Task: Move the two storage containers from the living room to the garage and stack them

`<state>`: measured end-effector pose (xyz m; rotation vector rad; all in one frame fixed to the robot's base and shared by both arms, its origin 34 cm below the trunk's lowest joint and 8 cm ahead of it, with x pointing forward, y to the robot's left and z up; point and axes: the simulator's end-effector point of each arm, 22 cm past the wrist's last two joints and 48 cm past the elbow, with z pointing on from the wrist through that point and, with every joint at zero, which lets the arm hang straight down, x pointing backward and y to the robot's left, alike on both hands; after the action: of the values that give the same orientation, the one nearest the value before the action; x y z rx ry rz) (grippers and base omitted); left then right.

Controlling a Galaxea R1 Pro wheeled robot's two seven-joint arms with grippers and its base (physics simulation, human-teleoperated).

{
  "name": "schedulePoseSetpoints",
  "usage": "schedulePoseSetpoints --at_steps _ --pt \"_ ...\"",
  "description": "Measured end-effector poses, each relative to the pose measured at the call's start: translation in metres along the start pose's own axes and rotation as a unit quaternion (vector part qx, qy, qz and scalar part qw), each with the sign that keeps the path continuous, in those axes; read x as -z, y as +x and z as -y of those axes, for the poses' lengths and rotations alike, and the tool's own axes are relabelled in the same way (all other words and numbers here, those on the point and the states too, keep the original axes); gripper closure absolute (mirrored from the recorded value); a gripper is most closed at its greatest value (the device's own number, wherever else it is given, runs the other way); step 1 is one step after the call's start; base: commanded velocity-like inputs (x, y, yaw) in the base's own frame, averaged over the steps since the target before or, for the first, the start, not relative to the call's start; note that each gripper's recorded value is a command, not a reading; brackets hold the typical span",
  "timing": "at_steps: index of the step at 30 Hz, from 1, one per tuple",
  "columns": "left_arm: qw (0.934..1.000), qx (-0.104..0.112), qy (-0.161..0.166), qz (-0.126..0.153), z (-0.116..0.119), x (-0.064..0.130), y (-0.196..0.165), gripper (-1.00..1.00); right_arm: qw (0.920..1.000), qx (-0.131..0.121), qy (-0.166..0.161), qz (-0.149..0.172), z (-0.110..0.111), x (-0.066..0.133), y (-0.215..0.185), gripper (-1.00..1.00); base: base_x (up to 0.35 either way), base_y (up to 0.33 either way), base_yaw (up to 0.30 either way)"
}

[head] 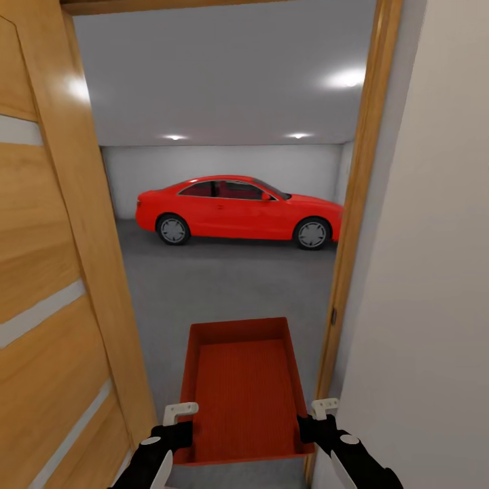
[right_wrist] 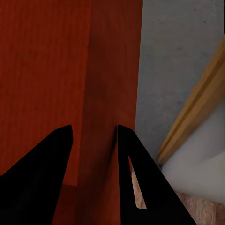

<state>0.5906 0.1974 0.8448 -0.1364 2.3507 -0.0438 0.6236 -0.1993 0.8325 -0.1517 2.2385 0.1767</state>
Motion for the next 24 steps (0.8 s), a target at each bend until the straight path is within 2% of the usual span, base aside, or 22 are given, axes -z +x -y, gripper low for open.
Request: schedulePoseSetpoints --at_steps 11,24 --pt "1.0 0.0 0.0 0.0 0.0 0.0 0.0 1.0 1.0 0.0 0.0 0.0 0.0 0.0001 0.0 1.0 0.159 0.21 -0.252" --pt "1.0 0.0 0.0 0.0 -0.0001 -0.0002 0.0 1.0 1.0 0.0 0.0 0.0 -0.0001 -0.0003 -0.0002 1.0 0.022 0.025 -0.032"
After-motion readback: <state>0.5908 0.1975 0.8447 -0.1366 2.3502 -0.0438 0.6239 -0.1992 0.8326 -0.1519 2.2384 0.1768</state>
